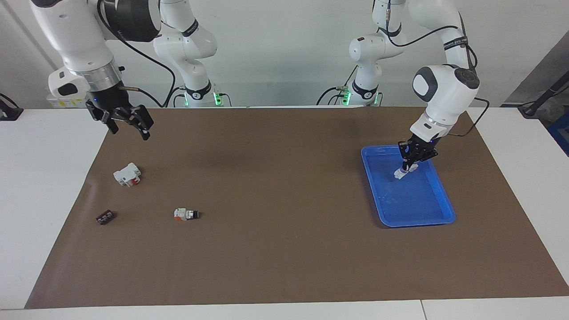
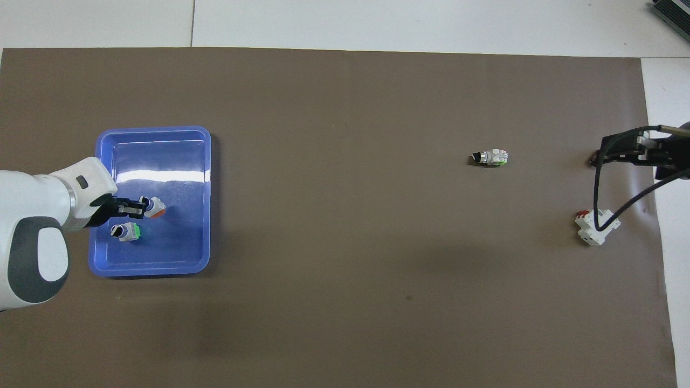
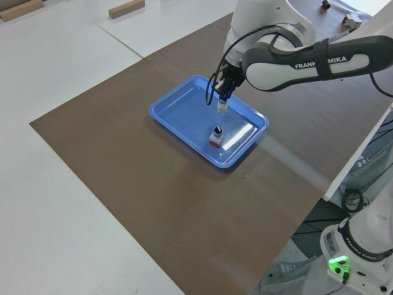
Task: Turn and place switch with both arms
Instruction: 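Open the left gripper to release the switch in the tray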
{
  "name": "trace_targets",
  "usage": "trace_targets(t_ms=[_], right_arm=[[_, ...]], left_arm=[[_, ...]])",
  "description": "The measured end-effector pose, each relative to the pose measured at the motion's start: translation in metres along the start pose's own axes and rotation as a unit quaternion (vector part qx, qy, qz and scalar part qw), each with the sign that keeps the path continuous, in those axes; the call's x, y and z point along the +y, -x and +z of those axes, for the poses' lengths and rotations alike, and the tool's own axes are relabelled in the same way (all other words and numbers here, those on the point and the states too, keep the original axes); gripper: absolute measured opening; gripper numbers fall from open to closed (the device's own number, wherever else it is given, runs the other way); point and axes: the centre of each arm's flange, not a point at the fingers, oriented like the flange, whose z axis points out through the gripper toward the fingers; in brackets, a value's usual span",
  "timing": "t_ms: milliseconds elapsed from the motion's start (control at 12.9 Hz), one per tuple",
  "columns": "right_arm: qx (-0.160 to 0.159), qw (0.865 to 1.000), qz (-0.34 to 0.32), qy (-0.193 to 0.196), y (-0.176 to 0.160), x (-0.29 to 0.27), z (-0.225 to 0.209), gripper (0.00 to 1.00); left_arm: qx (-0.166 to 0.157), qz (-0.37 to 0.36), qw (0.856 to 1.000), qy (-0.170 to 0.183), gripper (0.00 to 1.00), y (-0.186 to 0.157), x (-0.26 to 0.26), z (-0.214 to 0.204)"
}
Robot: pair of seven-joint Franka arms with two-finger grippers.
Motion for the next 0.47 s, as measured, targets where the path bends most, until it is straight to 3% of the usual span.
trace_targets(t_ms=[78,156,311,467], right_arm=[[-0.007,1.000,-0.003,0.002,0.003,-0.002,-0.005,1.00],[-0.017,1.000,-0.007,0.004,0.007,-0.006,-0.005,1.00],[-0.030,0.999,-0.016,0.006,0.013,-0.010,-0.004,1.00],[-0.027,0.999,-0.032,0.006,0.017,-0.011,-0.008,1.00]], left_arm=[[0.002,0.005,1.000,0.000,0.16,-0.002,0.002,-0.002],[0.004,0.008,1.000,0.000,0.24,-0.005,0.005,-0.005],[-0.006,0.012,1.000,0.006,0.49,-0.012,0.009,-0.016],[-0.039,0.016,0.999,0.014,0.75,-0.025,0.011,-0.041]])
